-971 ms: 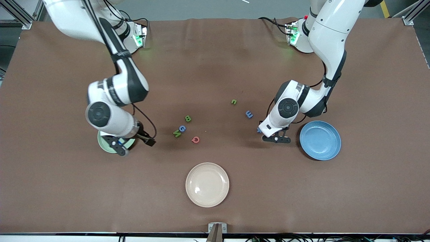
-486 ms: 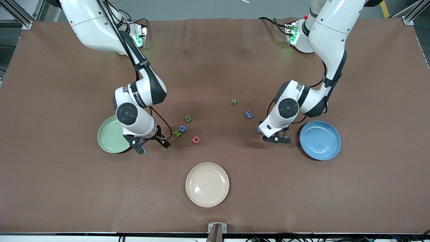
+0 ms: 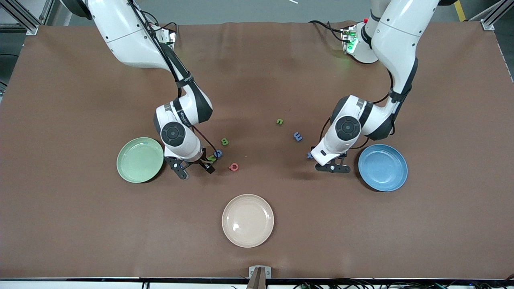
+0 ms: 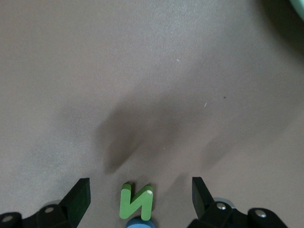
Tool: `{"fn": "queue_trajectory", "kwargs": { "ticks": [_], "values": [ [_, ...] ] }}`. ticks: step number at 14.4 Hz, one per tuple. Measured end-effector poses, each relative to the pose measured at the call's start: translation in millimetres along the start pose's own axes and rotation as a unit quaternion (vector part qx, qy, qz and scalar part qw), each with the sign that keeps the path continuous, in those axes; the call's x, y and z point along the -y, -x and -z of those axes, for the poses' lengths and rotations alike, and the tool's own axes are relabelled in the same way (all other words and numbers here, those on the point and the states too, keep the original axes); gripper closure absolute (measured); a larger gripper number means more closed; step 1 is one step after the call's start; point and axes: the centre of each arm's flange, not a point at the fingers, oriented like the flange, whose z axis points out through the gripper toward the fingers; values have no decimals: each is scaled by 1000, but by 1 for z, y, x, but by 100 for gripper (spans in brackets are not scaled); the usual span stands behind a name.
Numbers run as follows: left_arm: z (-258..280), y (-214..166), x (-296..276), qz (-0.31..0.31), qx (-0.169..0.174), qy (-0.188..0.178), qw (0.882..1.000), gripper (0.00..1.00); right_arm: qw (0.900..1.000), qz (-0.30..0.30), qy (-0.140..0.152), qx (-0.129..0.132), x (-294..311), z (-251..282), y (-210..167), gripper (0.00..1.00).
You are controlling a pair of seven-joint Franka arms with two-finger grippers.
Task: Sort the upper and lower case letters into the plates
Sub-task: 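Lift the p with the left gripper while the right gripper grasps green N, then lower the green p into the blue plate with the left gripper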
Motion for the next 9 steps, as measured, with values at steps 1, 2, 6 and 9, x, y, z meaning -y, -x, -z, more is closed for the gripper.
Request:
{"fn": "queue_trajectory", "kwargs": {
  "ticks": [1, 2, 6, 9],
  "values": [
    [14, -3, 7, 4, -2, -1, 1000, 63, 1000, 0, 1, -2, 1, -1, 3, 7],
    [28, -6, 17, 3, -4, -3, 1000, 63, 1000, -1, 3, -5, 1, -3, 7, 9],
    [73, -15, 88, -25, 4, -11, 1000, 63, 1000, -7, 2, -11, 4, -10, 15, 21],
    [71, -18, 153, -56, 12, -13, 998, 63, 1000, -9, 0, -12, 4, -10, 15, 46]
  ]
}}
